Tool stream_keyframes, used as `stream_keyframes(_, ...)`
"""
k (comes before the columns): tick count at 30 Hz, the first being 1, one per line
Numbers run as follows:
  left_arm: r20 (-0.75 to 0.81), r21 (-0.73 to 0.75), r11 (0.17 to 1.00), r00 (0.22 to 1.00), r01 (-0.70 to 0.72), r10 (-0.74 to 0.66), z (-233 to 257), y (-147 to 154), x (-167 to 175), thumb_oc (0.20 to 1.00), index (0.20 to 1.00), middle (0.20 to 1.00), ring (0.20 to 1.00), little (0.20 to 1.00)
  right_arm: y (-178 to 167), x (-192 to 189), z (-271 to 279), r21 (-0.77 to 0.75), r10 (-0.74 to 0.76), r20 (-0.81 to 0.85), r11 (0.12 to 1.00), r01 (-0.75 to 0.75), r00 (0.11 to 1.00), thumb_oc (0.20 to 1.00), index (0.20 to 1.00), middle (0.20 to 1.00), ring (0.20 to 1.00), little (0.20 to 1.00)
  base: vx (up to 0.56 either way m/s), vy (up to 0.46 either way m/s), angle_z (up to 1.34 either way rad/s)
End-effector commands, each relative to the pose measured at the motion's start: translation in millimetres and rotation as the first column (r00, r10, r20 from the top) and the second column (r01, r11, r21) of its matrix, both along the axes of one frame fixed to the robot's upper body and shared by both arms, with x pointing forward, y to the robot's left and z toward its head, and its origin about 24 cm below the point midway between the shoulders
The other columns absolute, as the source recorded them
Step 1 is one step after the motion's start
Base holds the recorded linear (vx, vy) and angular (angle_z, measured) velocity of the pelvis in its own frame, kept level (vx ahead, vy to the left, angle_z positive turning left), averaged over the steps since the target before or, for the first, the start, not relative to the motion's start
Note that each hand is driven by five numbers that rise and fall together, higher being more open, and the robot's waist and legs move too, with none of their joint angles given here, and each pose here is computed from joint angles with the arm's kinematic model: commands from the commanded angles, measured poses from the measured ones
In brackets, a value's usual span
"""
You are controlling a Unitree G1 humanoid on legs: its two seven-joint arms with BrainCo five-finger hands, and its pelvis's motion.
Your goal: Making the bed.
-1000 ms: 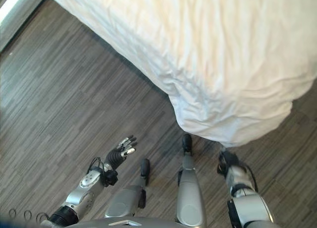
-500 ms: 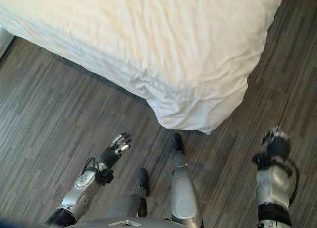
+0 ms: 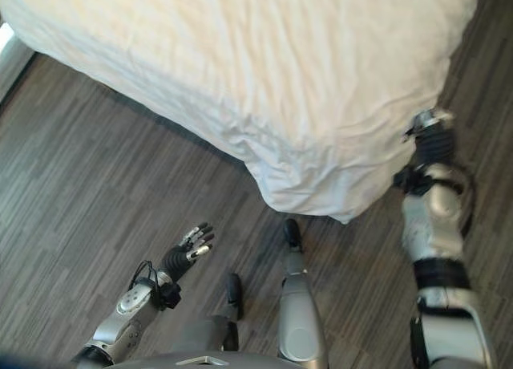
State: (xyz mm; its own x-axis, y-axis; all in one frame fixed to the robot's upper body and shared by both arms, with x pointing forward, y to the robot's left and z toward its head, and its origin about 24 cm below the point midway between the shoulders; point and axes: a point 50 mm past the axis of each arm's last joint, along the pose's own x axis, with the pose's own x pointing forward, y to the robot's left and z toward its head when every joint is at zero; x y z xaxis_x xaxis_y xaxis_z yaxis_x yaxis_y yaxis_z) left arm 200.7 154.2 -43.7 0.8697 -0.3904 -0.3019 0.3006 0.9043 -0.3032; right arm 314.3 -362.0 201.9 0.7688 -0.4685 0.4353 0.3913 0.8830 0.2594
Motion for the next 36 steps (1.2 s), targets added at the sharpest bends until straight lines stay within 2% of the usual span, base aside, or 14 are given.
stream_keyframes(1,0.045,0.008,0.999,0.998,0.045,-0.046,8.1,-0.2,1.0,1.0,1.0,1.0,1.0,1.0,2.0,4.8,59.9,-0.074,0.004,0.135,0.997,0.006,0.991,0.2,0.2,0.2,0.2,0.2,0.01,0.03,0.19)
stream_keyframes(4,0.038,-0.007,0.999,0.998,0.05,-0.05,7.1,-5.4,2.0,1.0,1.0,1.0,1.0,1.0,-7.1,12.9,64.7,-0.037,-0.035,0.09,0.999,0.039,0.995,0.2,0.2,0.2,0.2,0.2,0.01,-0.001,0.03)
stream_keyframes(6,0.041,-0.013,0.998,0.997,0.066,-0.065,7.4,-13.6,5.1,1.0,1.0,1.0,1.0,1.0,-14.2,16.7,51.8,0.061,-0.064,0.062,0.996,0.06,0.996,0.2,0.2,0.2,0.2,0.2,0.01,-0.009,0.02)
stream_keyframes(11,0.081,-0.055,0.992,0.991,0.113,-0.108,15.9,-36.7,15.4,1.0,1.0,1.0,1.0,1.0,-25.1,18.1,-14.6,0.13,-0.102,-0.201,0.983,0.13,0.974,0.2,0.2,0.2,0.2,0.2,0.0,-0.005,0.01)
stream_keyframes(14,0.088,-0.062,0.992,0.99,0.114,-0.108,17.2,-41.8,18.6,1.0,1.0,1.0,1.0,1.0,-22.3,15.5,-38.7,0.195,-0.084,-0.23,0.972,0.13,0.97,0.2,0.2,0.2,0.2,0.2,0.0,0.0,0.0)
stream_keyframes(16,0.081,-0.063,0.993,0.992,0.1,-0.095,15.6,-45.7,22.5,1.0,1.0,1.0,1.0,1.0,-12.7,4.9,-97.1,0.296,-0.047,-0.341,0.943,0.154,0.939,0.2,0.2,0.2,0.2,0.2,0.0,0.0,0.0)
stream_keyframes(18,0.079,-0.06,0.993,0.992,0.1,-0.096,15.1,-45.4,22.1,1.0,1.0,1.0,1.0,1.0,-12.6,4.2,-98.5,0.297,-0.047,-0.342,0.942,0.155,0.938,0.2,0.2,0.2,0.2,0.2,0.0,0.0,0.0)
stream_keyframes(20,0.09,-0.059,0.993,0.991,0.1,-0.095,16.6,-49.2,25.7,1.0,1.0,1.0,1.0,1.0,-6.3,-18.8,-157.6,0.351,-0.034,-0.508,0.904,0.243,0.861,0.2,0.2,0.2,0.2,0.2,0.0,0.0,0.0)
stream_keyframes(22,0.118,-0.056,0.996,0.991,0.076,-0.069,21.6,-44.2,30.7,1.0,1.0,1.0,1.0,1.0,-8.2,-50.7,-199.9,0.297,-0.028,-0.675,0.905,0.306,0.738,0.2,0.2,0.2,0.2,0.2,0.0,0.0,0.0)
stream_keyframes(23,0.117,-0.056,0.996,0.991,0.076,-0.069,21.3,-44.1,30.3,1.0,1.0,1.0,1.0,1.0,-8.2,-51.2,-200.5,0.297,-0.028,-0.676,0.905,0.306,0.737,0.2,0.2,0.2,0.2,0.2,0.02,0.009,0.04)
stream_keyframes(25,0.12,-0.055,0.998,0.992,0.039,-0.032,21.5,-37.2,32.5,1.0,1.0,1.0,1.0,1.0,-17.5,-89.7,-229.2,0.302,-0.047,-0.751,0.863,0.406,0.658,0.2,0.2,0.2,0.2,0.2,0.02,0.015,0.04)
stream_keyframes(29,0.117,-0.058,0.998,0.993,0.017,-0.01,20.4,-32.6,32.4,1.0,1.0,1.0,1.0,1.0,-33.4,-122.1,-237.8,0.297,-0.103,-0.764,0.82,0.489,0.637,0.2,0.2,0.2,0.2,0.2,0.0,0.0,0.0)
stream_keyframes(31,0.111,-0.061,0.998,0.994,0.009,-0.003,19.4,-29.3,31.1,1.0,1.0,1.0,1.0,1.0,-53.8,-144.5,-230.3,0.294,-0.204,-0.735,0.763,0.576,0.646,0.2,0.2,0.2,0.2,0.2,0.0,0.0,0.0)
stream_keyframes(36,0.09,-0.06,0.998,0.996,-0.009,0.015,15.2,-24.4,27.8,1.0,1.0,1.0,1.0,1.0,-72.5,-154.8,-207.4,0.291,-0.36,-0.633,0.71,0.642,0.685,0.2,0.2,0.2,0.2,0.2,0.0,-0.019,-0.02)
